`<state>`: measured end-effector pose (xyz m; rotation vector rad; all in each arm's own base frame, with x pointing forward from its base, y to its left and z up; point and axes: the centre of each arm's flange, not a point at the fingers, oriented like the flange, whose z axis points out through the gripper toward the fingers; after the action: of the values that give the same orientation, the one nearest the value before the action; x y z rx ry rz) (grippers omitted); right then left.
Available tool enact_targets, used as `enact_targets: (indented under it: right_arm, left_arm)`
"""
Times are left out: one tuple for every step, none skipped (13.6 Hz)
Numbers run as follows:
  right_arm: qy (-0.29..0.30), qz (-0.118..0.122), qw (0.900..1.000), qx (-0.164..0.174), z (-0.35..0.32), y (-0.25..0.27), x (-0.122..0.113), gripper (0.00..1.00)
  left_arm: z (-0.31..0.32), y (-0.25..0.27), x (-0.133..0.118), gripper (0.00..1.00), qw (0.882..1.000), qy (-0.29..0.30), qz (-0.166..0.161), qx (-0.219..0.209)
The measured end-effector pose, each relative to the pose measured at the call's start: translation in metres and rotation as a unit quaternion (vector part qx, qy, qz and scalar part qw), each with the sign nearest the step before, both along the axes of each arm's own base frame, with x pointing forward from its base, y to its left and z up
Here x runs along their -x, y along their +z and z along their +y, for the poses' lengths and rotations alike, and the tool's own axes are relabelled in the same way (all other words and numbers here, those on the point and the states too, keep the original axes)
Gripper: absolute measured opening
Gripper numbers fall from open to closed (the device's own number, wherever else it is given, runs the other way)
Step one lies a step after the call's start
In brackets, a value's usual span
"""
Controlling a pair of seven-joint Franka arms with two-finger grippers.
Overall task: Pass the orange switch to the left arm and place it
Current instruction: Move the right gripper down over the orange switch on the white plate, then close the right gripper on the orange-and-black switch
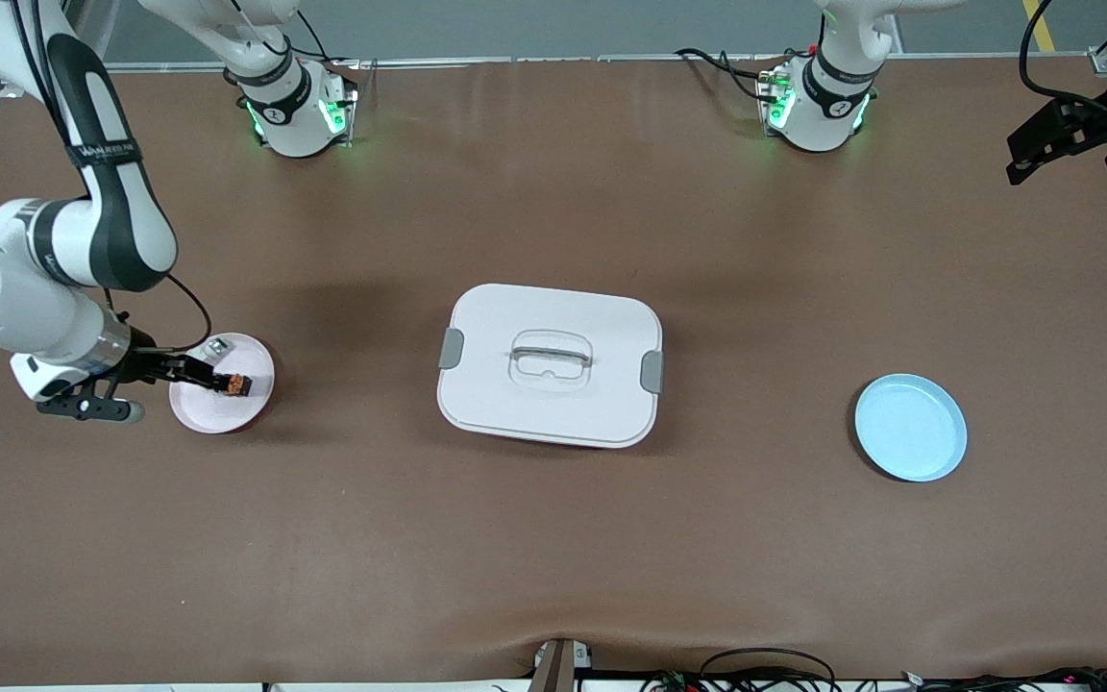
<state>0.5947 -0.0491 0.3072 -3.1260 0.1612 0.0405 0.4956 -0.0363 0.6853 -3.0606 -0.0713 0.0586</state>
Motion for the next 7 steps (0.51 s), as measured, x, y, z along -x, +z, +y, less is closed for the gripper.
enact_targets:
  right_arm:
    - [0.004, -0.001, 1.000, 0.007, -0.004, -0.009, -0.001, 1.00]
    - [0.010, -0.003, 1.000, 0.016, -0.008, -0.019, -0.003, 1.00]
    - [0.013, -0.002, 1.000, 0.022, -0.012, -0.029, -0.004, 1.00]
    - [0.013, 0.003, 1.000, 0.023, -0.015, -0.039, -0.003, 1.00]
    - [0.013, 0.010, 1.000, 0.022, -0.015, -0.049, -0.002, 1.00]
    - [0.012, 0.016, 1.000, 0.021, -0.015, -0.057, -0.002, 1.00]
    - [0.009, 0.023, 0.999, 0.021, -0.015, -0.065, 0.000, 1.00]
  left_arm:
    - [0.000, 0.000, 0.000, 1.00, 1.000, 0.001, 0.002, 0.000]
    - [0.001, 0.000, 0.001, 1.00, 1.000, 0.002, 0.003, 0.000]
    - [0.002, 0.000, 0.001, 1.00, 1.000, 0.003, 0.003, 0.000]
    - [0.005, 0.000, 0.001, 1.00, 1.000, 0.006, 0.004, 0.000]
    - [0.007, 0.000, 0.001, 1.00, 1.000, 0.008, 0.004, 0.000]
    - [0.008, -0.001, 0.001, 1.00, 1.000, 0.010, 0.005, 0.000]
    - [0.009, -0.001, 0.001, 1.00, 1.000, 0.010, 0.008, 0.000]
